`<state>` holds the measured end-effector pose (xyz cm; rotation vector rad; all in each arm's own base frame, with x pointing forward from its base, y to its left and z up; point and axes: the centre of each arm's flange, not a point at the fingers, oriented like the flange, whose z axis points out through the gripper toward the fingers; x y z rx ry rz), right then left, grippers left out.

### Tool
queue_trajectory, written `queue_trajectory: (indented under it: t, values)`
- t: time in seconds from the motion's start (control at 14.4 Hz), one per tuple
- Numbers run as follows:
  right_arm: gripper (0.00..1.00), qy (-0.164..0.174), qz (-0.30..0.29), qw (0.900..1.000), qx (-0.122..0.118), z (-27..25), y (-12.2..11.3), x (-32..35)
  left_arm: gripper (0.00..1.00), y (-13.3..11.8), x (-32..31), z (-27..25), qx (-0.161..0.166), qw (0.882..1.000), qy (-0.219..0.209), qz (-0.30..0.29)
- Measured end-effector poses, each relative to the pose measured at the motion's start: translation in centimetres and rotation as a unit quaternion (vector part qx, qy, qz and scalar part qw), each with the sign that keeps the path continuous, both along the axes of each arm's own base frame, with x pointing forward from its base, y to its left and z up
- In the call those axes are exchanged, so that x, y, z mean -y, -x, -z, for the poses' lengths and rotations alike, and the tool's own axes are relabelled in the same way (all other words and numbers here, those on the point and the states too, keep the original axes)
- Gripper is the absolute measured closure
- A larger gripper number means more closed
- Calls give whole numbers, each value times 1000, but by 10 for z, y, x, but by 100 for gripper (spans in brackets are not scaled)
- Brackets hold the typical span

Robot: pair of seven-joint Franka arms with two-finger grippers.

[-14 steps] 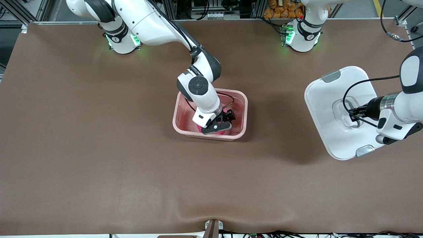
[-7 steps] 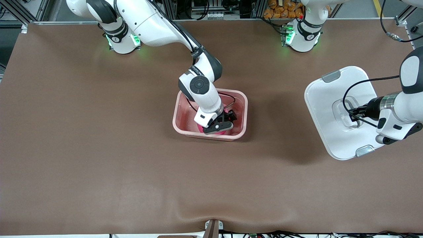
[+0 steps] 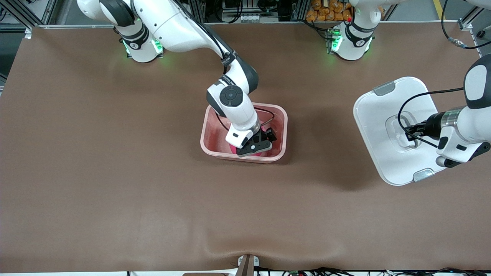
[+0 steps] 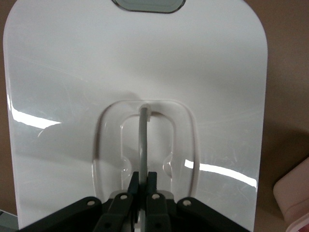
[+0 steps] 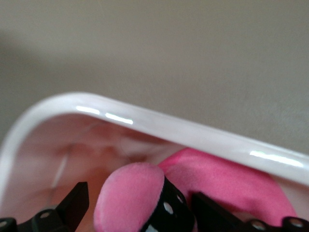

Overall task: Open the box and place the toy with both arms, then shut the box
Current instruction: 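Lower the toy into the box and open the right gripper, then withdraw the right gripper from the box toward its rest side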

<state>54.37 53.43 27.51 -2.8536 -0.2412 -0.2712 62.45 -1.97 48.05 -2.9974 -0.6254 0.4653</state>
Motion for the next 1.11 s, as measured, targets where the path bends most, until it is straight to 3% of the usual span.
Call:
queue_trajectory:
  t: [0.69,0.9,1.11]
  values:
    - [0,-30,-2,999,27,-110,1,5,93,0,0,0,0,1000,0,0]
    - [0,-10,12,1000,5,-144,-9,34,93,0,2,0,1,1000,1,2]
    - [0,26,55,997,-45,-184,-41,116,93,0,11,-4,4,1000,1,-5]
